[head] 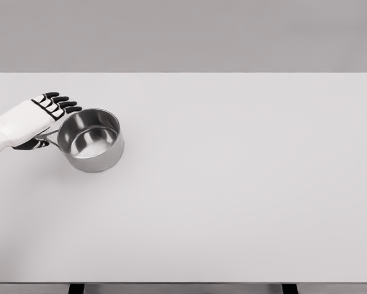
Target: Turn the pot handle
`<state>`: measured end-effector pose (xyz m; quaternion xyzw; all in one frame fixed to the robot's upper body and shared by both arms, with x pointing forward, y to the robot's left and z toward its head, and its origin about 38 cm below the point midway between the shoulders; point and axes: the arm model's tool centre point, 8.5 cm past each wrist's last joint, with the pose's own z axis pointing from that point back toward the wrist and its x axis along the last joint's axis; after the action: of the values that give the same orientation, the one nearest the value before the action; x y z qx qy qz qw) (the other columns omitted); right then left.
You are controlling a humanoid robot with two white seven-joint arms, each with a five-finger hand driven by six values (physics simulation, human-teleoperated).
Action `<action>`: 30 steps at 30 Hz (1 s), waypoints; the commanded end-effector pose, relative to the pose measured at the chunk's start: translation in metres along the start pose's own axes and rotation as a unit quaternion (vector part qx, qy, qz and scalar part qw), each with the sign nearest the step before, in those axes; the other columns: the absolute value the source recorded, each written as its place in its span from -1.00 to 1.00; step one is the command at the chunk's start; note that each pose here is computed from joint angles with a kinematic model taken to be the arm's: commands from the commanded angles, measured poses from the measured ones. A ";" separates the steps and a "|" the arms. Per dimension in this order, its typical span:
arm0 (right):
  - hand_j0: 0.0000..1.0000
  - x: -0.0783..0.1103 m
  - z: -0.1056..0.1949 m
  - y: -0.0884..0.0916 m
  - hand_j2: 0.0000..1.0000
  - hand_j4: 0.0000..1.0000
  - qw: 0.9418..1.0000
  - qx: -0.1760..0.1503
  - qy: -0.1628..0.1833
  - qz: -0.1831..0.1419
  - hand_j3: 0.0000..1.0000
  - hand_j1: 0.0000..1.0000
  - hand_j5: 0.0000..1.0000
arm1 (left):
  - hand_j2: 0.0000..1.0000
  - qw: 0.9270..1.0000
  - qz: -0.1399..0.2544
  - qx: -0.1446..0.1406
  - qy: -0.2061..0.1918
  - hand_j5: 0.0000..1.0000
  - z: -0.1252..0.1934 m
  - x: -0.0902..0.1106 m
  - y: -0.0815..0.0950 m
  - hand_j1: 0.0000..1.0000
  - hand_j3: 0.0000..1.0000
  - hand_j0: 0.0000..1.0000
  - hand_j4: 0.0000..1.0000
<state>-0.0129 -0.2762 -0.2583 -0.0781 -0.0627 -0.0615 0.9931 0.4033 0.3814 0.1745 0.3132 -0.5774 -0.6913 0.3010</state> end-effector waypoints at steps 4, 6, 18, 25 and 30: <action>1.00 0.001 0.000 0.000 1.00 1.00 1.000 0.001 -0.001 0.000 1.00 1.00 1.00 | 1.00 1.000 0.001 -0.002 0.008 1.00 -0.007 -0.003 -0.006 1.00 1.00 1.00 1.00; 1.00 0.000 0.000 0.000 1.00 1.00 1.000 0.000 0.000 0.000 1.00 1.00 1.00 | 1.00 1.000 -0.003 0.001 0.007 1.00 -0.009 -0.004 -0.001 1.00 1.00 1.00 1.00; 1.00 0.001 0.000 0.000 1.00 1.00 1.000 0.000 -0.001 0.000 1.00 1.00 1.00 | 1.00 1.000 -0.016 0.016 -0.011 1.00 -0.009 0.006 0.013 1.00 1.00 1.00 1.00; 1.00 0.001 0.000 0.000 1.00 1.00 1.000 0.000 -0.001 0.000 1.00 1.00 1.00 | 1.00 1.000 -0.016 0.005 -0.010 1.00 -0.005 0.006 0.007 1.00 1.00 1.00 1.00; 1.00 0.001 0.000 0.000 1.00 1.00 1.000 0.001 -0.001 0.000 1.00 1.00 1.00 | 1.00 1.000 -0.010 -0.014 -0.008 1.00 0.003 0.008 -0.007 1.00 1.00 1.00 1.00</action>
<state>-0.0119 -0.2762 -0.2584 -0.0780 -0.0635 -0.0614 0.9930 0.3951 0.3764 0.1646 0.3073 -0.5667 -0.7058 0.2938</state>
